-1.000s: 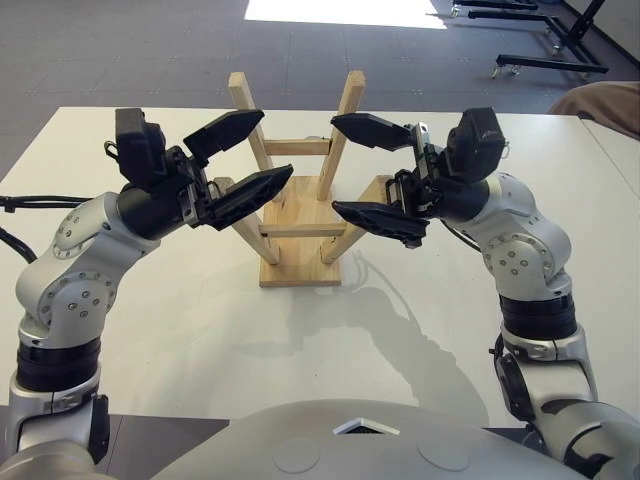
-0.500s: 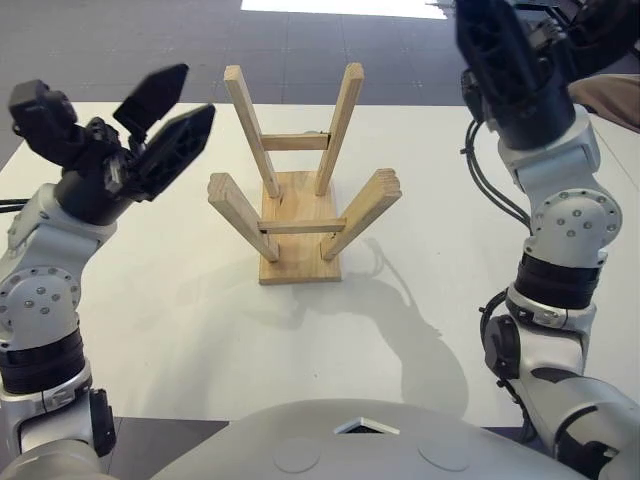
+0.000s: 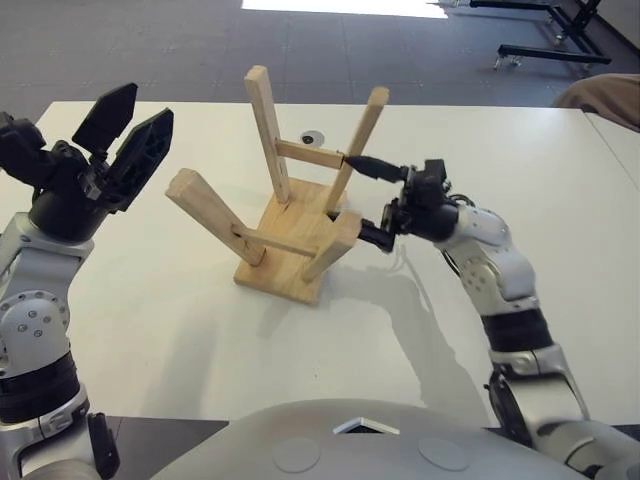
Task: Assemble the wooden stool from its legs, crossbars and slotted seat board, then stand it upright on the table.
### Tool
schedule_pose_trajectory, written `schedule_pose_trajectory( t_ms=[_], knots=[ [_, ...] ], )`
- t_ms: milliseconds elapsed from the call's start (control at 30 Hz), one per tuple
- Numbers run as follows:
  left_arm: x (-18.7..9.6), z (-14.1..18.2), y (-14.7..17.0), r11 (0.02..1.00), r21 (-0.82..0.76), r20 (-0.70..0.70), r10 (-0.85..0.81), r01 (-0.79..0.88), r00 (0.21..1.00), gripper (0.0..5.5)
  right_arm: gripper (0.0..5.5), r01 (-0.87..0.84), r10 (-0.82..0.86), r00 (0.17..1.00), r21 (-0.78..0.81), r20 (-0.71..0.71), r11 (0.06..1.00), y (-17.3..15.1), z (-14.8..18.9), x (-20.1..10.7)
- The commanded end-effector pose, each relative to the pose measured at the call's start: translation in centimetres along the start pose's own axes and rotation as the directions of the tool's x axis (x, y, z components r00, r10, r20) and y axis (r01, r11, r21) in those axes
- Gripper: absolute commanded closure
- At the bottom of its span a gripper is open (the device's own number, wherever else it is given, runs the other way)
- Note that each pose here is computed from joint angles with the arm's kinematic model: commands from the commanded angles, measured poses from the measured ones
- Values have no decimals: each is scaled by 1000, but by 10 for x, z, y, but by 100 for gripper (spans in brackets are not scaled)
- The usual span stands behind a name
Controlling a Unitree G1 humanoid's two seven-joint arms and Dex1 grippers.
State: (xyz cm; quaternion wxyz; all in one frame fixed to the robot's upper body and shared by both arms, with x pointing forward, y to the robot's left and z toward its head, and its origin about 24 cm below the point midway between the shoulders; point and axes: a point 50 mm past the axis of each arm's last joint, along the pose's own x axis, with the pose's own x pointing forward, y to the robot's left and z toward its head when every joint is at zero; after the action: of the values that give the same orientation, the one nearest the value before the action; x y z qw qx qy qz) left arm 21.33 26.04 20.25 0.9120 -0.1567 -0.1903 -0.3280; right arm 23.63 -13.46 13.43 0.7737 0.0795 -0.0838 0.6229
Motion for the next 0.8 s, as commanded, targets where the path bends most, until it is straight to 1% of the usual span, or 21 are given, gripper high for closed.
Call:
schedule_pose_trajectory(
  t_ms=[33, 67, 133, 200, 300, 400, 500, 600, 700, 800],
  knots=[
    [-33, 33, 24, 985, 91, 15, 146, -147, 989, 86, 46, -59, 59, 998, -6, -37, 998, 21, 18, -1],
    [-36, 35, 26, 982, 102, 10, 158, -158, 987, 86, 46, -46, 45, 998, -28, -39, 999, 20, 23, -2],
    [-35, 30, 25, 983, 99, -1, 155, -154, 988, 86, 46, 16, -15, 1000, -73, 7, 997, 6, 41, -6],
    [-34, 21, 21, 986, 83, -7, 144, -143, 990, 86, 46, 142, -138, 989, -107, 47, 984, -24, 55, -18],
    [-28, 3, 15, 995, 45, -27, 95, -94, 995, 86, 46, 268, -266, 963, -99, 30, 958, -65, 53, -35],
    [-18, -11, 8, 1000, 12, -39, 21, -21, 999, 86, 46, 307, -307, 952, -19, 16, 951, -90, 42, -40],
    [-10, -20, 6, 1000, -6, -47, -14, 14, 999, 86, 46, 260, -260, 965, 58, 3, 964, -106, 24, -29],
    [-4, -26, 4, 999, -19, -61, -46, 45, 997, 86, 46, 204, -204, 979, 73, -12, 976, -117, 12, -9],
    [3, -28, 3, 997, -27, -65, -75, 73, 995, 86, 46, 120, -119, 992, 59, -30, 991, -118, 5, 11],
    [9, -28, 2, 996, -25, -70, -89, 87, 994, 86, 46, 5, -3, 997, 28, -77, 1000, -112, 0, 19]
  ],
)
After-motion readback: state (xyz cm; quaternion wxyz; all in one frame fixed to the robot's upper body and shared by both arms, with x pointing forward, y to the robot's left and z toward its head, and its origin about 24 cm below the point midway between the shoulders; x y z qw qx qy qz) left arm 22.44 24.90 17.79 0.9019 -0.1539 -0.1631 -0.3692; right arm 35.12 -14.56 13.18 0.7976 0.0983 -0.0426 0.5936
